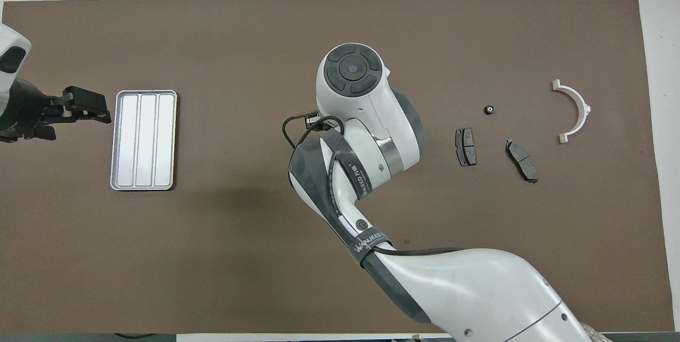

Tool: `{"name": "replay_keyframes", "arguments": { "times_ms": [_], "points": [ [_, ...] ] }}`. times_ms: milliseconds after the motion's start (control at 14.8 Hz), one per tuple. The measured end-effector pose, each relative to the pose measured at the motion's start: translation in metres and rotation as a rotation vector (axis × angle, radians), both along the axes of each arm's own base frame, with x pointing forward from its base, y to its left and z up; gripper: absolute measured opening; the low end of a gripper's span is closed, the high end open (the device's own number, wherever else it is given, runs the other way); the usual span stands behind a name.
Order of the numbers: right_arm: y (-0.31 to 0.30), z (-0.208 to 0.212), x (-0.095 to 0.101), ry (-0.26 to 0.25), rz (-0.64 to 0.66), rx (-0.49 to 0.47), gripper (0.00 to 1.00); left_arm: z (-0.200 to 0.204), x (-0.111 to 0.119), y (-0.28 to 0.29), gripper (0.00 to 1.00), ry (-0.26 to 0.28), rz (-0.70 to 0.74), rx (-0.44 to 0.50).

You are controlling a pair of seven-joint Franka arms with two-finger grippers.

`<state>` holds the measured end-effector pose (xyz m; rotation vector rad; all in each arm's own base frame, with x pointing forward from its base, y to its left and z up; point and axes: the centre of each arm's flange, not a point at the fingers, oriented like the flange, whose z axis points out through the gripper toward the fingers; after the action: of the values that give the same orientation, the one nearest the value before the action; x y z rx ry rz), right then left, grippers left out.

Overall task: Pick bearing gear from pile to tray
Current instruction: 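Carry the gear to the table middle and release it with the right gripper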

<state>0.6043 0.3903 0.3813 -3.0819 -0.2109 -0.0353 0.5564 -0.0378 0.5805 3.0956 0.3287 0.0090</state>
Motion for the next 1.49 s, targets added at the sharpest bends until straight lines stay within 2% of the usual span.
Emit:
{"name": "replay_keyframes", "arguments": {
  "times_ms": [407, 881, 1220, 1288, 1356, 1492],
  "points": [
    [0.004, -0.034, -0.001, 0.012, 0.004, -0.015, 0.34, 0.000, 0.000, 0.000, 1.00, 0.000, 0.000, 0.000],
    [0.021, -0.082, -0.036, 0.100, 0.048, -0.052, 0.34, 0.000, 0.000, 0.000, 1.00, 0.000, 0.000, 0.000],
    [0.019, -0.089, -0.040, 0.112, 0.047, -0.058, 0.34, 0.000, 0.000, 0.000, 1.00, 0.000, 0.000, 0.000],
    [0.019, -0.090, -0.040, 0.113, 0.047, -0.059, 0.39, 0.000, 0.000, 0.000, 1.00, 0.000, 0.000, 0.000],
    [0.019, -0.091, -0.040, 0.115, 0.047, -0.060, 0.39, 0.000, 0.000, 0.000, 1.00, 0.000, 0.000, 0.000],
    [0.018, -0.091, -0.039, 0.112, 0.045, -0.058, 0.53, 0.000, 0.000, 0.000, 1.00, 0.000, 0.000, 0.000]
  ]
}}
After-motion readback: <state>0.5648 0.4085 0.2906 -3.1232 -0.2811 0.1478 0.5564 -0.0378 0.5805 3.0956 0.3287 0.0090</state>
